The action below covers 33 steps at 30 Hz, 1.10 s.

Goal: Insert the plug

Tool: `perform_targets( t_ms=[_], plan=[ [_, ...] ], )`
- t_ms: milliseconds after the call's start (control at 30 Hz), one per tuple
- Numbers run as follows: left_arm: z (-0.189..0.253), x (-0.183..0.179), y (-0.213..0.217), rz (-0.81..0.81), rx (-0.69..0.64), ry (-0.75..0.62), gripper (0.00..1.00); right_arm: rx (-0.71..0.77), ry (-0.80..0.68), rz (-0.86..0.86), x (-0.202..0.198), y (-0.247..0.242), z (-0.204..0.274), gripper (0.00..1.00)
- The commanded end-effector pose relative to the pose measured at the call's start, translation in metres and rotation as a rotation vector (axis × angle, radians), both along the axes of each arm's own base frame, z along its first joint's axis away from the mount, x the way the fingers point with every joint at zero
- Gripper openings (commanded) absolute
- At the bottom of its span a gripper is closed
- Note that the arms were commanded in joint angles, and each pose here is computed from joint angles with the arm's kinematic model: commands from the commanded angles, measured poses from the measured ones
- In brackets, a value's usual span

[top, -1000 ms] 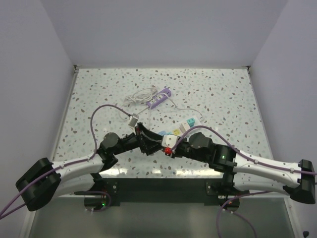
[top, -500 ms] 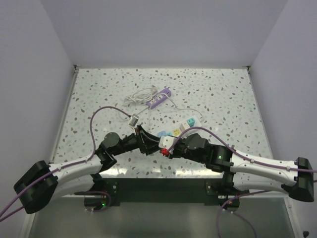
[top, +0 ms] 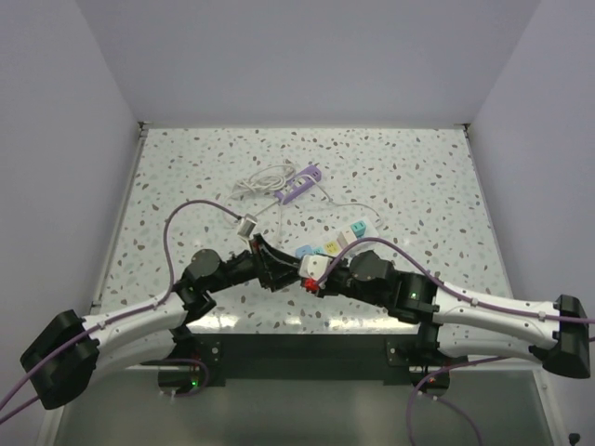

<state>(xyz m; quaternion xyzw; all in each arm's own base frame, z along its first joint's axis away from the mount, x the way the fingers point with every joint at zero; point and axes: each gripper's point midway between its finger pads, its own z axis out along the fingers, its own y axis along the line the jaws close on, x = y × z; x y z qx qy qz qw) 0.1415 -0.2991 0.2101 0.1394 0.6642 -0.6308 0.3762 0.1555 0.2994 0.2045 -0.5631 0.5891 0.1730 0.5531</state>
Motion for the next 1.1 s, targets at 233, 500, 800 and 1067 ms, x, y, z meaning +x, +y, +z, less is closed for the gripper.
perform_targets(
  t_ms=[233, 500, 800, 1067],
  plan=[
    [-0.009, -0.033, 0.016, -0.17, 0.02, 0.009, 0.69, 0.109, -0.116, -0.192, 0.037, -0.017, 0.04, 0.0],
    [0.002, -0.022, 0.01, -0.148, -0.011, -0.012, 0.69, 0.082, -0.099, -0.176, 0.036, -0.01, 0.033, 0.0],
    [0.023, 0.002, 0.014, -0.043, -0.064, -0.035, 0.69, 0.096, -0.082, -0.136, 0.027, -0.008, 0.032, 0.0],
    [0.036, 0.013, 0.01, -0.012, -0.096, -0.039, 0.69, 0.101, -0.073, -0.096, 0.02, -0.003, 0.032, 0.0]
  ],
)
